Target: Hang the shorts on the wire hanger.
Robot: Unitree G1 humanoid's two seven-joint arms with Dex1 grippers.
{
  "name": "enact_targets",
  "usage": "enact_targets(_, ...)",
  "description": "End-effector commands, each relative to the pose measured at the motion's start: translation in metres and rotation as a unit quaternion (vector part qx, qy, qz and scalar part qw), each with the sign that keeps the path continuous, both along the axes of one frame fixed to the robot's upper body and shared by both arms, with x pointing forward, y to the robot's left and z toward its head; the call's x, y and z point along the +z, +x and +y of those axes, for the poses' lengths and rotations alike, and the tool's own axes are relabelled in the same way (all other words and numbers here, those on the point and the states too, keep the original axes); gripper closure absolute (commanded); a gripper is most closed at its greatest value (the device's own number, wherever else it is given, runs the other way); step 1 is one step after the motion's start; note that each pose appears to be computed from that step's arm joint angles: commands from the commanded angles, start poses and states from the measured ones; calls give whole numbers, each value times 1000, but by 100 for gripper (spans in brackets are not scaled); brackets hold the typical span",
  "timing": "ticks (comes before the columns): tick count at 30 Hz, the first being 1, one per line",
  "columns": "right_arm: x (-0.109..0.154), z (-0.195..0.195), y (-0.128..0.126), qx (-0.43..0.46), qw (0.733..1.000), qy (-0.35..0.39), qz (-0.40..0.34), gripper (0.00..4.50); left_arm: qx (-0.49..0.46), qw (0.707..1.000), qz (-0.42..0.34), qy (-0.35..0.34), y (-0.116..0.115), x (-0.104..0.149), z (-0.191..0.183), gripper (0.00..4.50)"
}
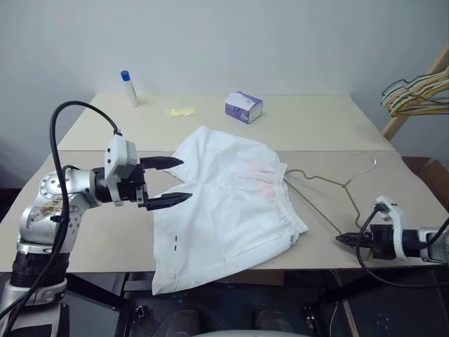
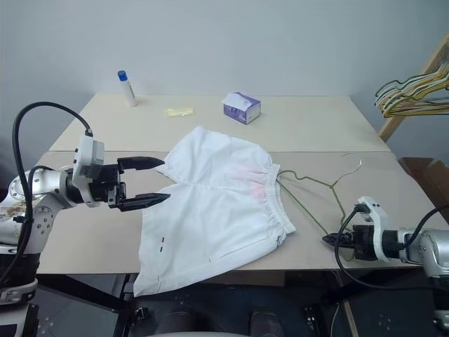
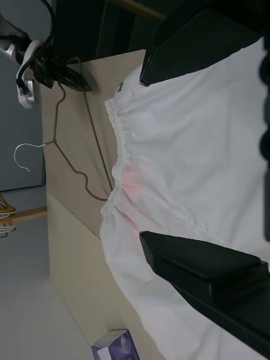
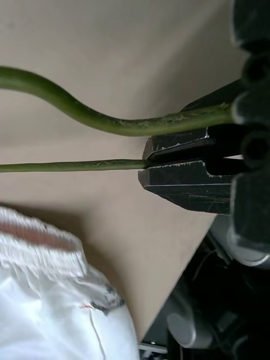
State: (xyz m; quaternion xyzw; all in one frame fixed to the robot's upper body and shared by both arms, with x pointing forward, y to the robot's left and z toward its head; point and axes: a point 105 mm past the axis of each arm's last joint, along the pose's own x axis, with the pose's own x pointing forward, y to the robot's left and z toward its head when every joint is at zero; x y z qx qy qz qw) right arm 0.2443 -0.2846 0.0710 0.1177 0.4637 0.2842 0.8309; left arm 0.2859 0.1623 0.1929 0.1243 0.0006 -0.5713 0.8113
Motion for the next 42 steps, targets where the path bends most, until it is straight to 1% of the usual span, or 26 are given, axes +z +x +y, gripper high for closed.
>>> enact_targets(1, 10, 9, 7, 39, 999, 0, -17, 450, 11, 999, -37, -3, 5, 15, 1, 2)
enact_targets(5, 12, 12, 23, 40, 999, 0, -28, 450, 13, 999, -40, -4, 6, 16, 1, 2)
enact_targets(9, 11, 20, 48, 41, 998, 0, -40, 450, 14, 999, -40, -3, 5, 14, -1, 2)
enact_targets(12, 6, 26, 63, 35, 999, 11, -28, 450, 19, 999, -40, -4, 5, 15, -1, 2)
enact_targets(17, -6, 25, 76, 30, 1000, -1, -3, 450, 30, 999, -44, -4, 3, 17, 2, 2)
enact_targets(21, 2, 28, 86, 35, 999, 10, -16, 450, 36, 998, -45, -2, -1, 17, 6, 2)
enact_targets(23, 5, 30, 89, 36, 999, 17, -18, 450, 37, 998, -45, -2, -1, 16, 6, 2)
enact_targets(26, -1, 29, 91, 43, 999, 2, -18, 450, 41, 998, -48, 0, -1, 16, 7, 2)
enact_targets(28, 1, 30, 92, 41, 999, 10, -23, 450, 41, 998, -48, -1, 0, 17, 7, 2)
enact_targets(34, 7, 38, 84, 92, 995, 35, -10, 450, 36, 998, -49, 5, 3, 18, 8, 2)
enact_targets(37, 11, 39, 86, 98, 994, 44, -15, 450, 33, 998, -50, 6, 4, 18, 8, 2)
enact_targets(42, 10, 39, 101, 74, 997, 24, -31, 450, 34, 998, -55, 6, 5, 19, 8, 2)
